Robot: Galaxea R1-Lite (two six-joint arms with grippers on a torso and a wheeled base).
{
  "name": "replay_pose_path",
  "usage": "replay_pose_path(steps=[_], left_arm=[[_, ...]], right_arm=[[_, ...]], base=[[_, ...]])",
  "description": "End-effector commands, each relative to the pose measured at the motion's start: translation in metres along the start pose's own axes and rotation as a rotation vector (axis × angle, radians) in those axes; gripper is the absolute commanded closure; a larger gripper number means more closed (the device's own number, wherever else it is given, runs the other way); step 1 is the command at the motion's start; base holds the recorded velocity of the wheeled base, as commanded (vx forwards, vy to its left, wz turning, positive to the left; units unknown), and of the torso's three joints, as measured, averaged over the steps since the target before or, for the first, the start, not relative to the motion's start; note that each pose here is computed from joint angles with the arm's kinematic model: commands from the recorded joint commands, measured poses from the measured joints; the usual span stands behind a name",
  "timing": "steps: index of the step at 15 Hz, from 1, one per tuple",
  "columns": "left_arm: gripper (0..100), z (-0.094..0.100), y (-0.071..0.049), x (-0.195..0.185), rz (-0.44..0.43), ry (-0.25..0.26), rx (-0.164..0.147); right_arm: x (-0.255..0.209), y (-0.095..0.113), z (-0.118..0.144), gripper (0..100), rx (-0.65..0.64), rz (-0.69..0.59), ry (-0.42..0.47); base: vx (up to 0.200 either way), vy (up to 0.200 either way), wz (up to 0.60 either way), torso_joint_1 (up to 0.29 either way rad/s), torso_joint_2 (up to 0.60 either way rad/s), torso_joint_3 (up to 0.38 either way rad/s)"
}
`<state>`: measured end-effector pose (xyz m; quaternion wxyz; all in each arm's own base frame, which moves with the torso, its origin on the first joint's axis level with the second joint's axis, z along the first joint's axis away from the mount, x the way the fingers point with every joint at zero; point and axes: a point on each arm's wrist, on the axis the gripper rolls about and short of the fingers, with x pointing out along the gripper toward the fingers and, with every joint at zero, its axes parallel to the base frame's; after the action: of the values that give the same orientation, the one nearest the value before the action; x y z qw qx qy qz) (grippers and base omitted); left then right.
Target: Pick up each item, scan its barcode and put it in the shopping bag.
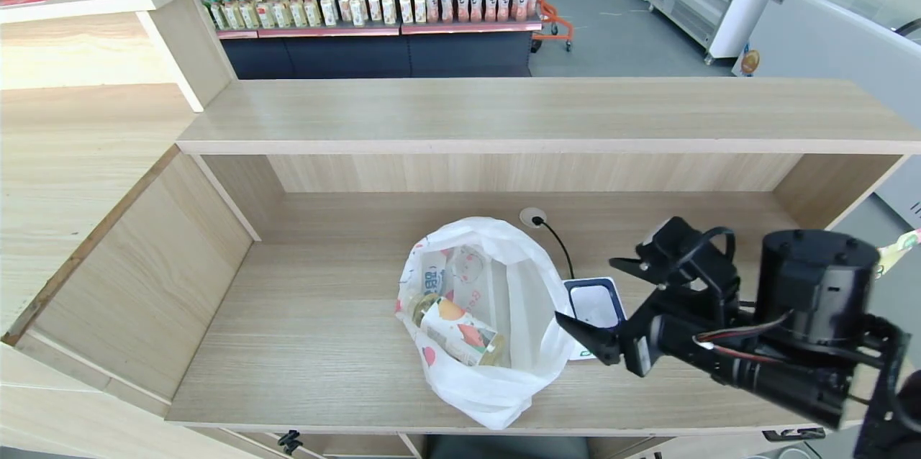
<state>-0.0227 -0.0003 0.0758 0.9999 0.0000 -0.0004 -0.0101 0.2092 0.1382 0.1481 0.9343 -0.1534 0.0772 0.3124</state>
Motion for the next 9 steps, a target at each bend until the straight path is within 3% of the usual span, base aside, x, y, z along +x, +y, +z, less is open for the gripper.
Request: replay_pose_path(steps=[1,5,9], left_arm=[[0,0.0,0.0,0.0,0.0,-0.001,0.0],[0,0.0,0.0,0.0,0.0,-0.001,0.0],[0,0.0,0.0,0.0,0.0,-0.001,0.0]], right_arm=[[-0.09,-0.051,0.047,0,0.085,-0.24,0.0],[-0.147,-0.086,0.057,0,0.287,-0.52,0.169],[-0.16,-0.092,0.041,0,0.365,-0.571,0.188]], base=[[0.0,0.0,0.0,0.0,0.0,0.0],[0.0,0.0,0.0,0.0,0.0,0.0],[0.0,0.0,0.0,0.0,0.0,0.0]])
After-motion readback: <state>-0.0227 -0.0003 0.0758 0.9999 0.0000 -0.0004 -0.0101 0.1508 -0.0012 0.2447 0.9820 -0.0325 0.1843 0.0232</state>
